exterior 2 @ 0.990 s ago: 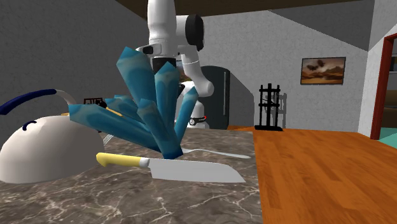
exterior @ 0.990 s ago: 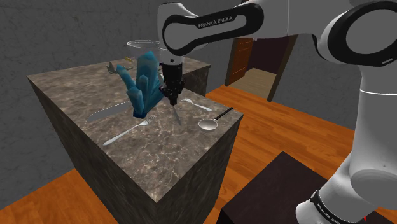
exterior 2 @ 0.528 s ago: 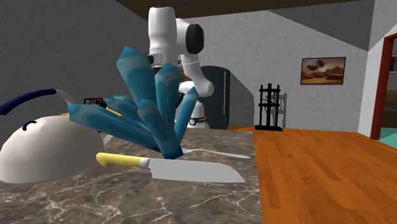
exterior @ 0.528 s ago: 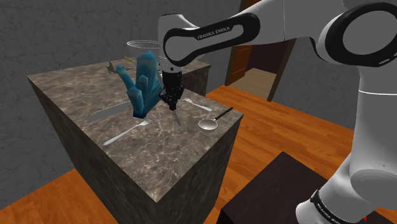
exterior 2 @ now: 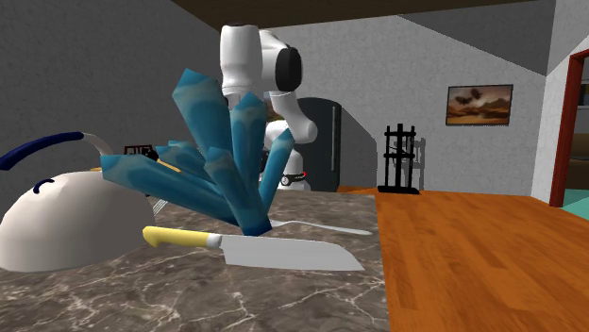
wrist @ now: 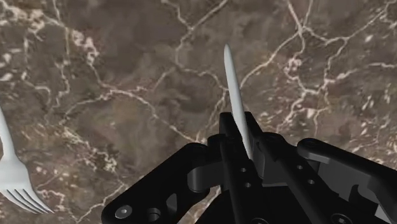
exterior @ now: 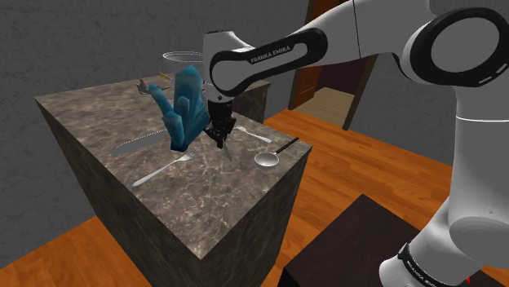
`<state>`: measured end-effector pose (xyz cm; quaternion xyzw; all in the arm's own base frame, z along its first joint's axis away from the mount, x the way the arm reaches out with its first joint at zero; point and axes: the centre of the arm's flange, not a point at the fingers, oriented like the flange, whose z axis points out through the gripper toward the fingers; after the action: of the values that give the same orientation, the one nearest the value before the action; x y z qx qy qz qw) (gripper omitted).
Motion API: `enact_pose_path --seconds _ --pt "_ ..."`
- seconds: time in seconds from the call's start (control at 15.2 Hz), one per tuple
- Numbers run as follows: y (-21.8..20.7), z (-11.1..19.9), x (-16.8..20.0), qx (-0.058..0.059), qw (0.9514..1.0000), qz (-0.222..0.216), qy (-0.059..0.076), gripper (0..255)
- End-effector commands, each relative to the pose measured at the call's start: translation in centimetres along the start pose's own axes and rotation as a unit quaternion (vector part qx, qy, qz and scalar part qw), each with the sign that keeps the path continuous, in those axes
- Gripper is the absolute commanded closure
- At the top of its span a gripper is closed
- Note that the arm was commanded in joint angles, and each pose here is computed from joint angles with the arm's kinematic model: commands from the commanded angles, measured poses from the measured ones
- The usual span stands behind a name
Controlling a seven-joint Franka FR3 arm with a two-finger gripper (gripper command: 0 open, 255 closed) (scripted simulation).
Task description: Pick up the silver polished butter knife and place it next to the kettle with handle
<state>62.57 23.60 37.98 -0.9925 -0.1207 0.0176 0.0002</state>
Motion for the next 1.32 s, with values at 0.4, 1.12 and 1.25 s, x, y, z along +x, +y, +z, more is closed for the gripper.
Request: enact_pose_path --seconds 0.4,1.12,1.25 --pt "0.0 1.2 -0.1 -0.001 1.0000 0.001 -0.009 0" --pt "0.2 -3.9 -0.1 -0.001 1.0000 0.001 -0.009 0" --pt "0.2 -3.9 -0.1 -0.001 1.0000 0.001 -0.009 0"
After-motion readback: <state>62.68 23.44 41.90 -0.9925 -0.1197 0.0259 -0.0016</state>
